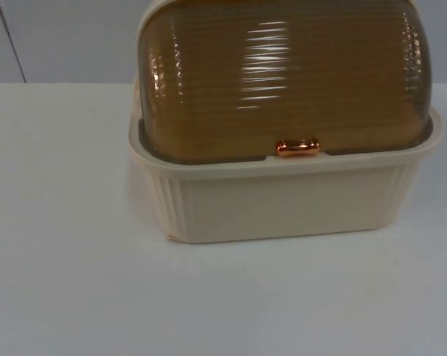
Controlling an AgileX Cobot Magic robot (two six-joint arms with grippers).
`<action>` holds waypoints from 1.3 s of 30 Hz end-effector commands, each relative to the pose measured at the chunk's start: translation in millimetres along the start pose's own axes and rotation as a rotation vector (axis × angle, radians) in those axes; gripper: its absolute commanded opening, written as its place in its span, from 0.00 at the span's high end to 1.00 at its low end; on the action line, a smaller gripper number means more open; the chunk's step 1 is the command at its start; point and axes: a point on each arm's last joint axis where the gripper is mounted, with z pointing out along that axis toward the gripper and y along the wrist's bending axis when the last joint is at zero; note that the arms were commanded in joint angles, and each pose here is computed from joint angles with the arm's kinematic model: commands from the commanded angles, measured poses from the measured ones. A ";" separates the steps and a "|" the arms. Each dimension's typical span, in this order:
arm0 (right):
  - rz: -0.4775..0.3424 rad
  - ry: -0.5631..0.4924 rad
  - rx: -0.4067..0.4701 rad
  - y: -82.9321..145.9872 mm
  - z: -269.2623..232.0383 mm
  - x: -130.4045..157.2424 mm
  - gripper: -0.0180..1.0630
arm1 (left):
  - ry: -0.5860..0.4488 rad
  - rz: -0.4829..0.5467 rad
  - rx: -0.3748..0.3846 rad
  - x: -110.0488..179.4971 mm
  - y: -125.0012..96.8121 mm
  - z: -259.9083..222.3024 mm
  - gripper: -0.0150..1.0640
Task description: Open the box lid with the left hand, place the block into the box with the right hand, then close the box lid with the left hand.
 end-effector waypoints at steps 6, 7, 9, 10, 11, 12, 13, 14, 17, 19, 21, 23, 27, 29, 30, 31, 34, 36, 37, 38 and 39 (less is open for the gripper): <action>-0.010 0.008 -0.080 -7.0 8.9 8.4 0.01 | 0.061 0.005 -0.014 5.3 0.8 -1.7 0.01; -0.014 0.012 -0.074 -7.9 8.9 8.9 0.01 | 0.061 0.003 -0.014 5.3 0.8 -1.7 0.01; -0.017 0.014 -0.068 -8.5 8.9 9.1 0.01 | 0.060 0.001 -0.010 5.2 0.5 -1.7 0.01; -0.017 0.014 -0.068 -8.5 8.9 9.1 0.01 | 0.060 -0.003 -0.004 5.1 -0.1 -1.7 0.01; -0.014 0.012 -0.074 -8.0 8.9 8.9 0.01 | 0.059 -0.007 0.000 5.0 -1.0 -1.7 0.01; -0.009 0.014 -0.080 -6.9 9.6 9.3 0.01 | 0.058 -0.013 0.008 4.8 -2.4 -1.7 0.01; -0.005 0.018 -0.084 -6.5 11.1 10.6 0.01 | 0.057 -0.016 0.010 4.5 -4.3 -1.6 0.01; -0.005 0.018 -0.084 -6.5 11.1 10.6 0.01 | 0.057 -0.016 0.010 4.5 -4.3 -1.6 0.01; 0.013 0.072 -0.079 -6.7 21.6 22.1 0.01 | 0.094 -0.014 0.008 12.4 -5.8 5.9 0.01; 0.062 0.132 -0.062 -7.7 31.9 34.9 0.01 | 0.143 -0.020 0.015 23.6 -7.2 15.7 0.01; 0.088 0.156 -0.054 -7.9 35.9 40.2 0.01 | 0.165 -0.020 0.018 28.8 -7.9 19.9 0.01; 0.115 0.214 -0.036 -8.5 45.0 53.5 0.01 | 0.222 -0.021 0.025 42.6 -9.7 30.2 0.01; 0.145 0.309 0.007 -10.6 55.3 73.2 0.01 | 0.319 -0.034 0.034 67.1 -12.8 45.5 0.01; 0.169 0.382 0.042 -12.1 61.4 88.3 0.01 | 0.413 -0.093 0.029 90.8 -15.5 57.0 0.01; 0.178 0.414 0.051 -12.1 63.3 94.3 0.01 | 0.460 -0.117 0.022 101.1 -16.4 60.6 0.01; 0.178 0.414 0.051 -12.1 63.3 94.3 0.01 | 0.460 -0.117 0.022 101.1 -16.4 60.6 0.01; 0.180 0.489 0.047 -10.3 66.7 107.6 0.01 | 0.595 -0.118 0.018 129.4 -19.0 67.1 0.01; 0.181 0.515 0.043 -9.3 69.3 114.1 0.01 | 0.652 -0.106 0.012 143.0 -19.6 70.0 0.01; 0.181 0.515 0.043 -9.3 69.3 114.1 0.01 | 0.652 -0.106 0.012 143.0 -19.6 70.0 0.01; 0.181 0.520 0.043 -8.9 71.0 116.9 0.01 | 0.660 -0.105 0.013 146.7 -20.1 71.3 0.01; 0.175 0.527 0.049 -9.1 73.2 120.9 0.01 | 0.673 -0.109 0.017 150.9 -21.0 72.6 0.01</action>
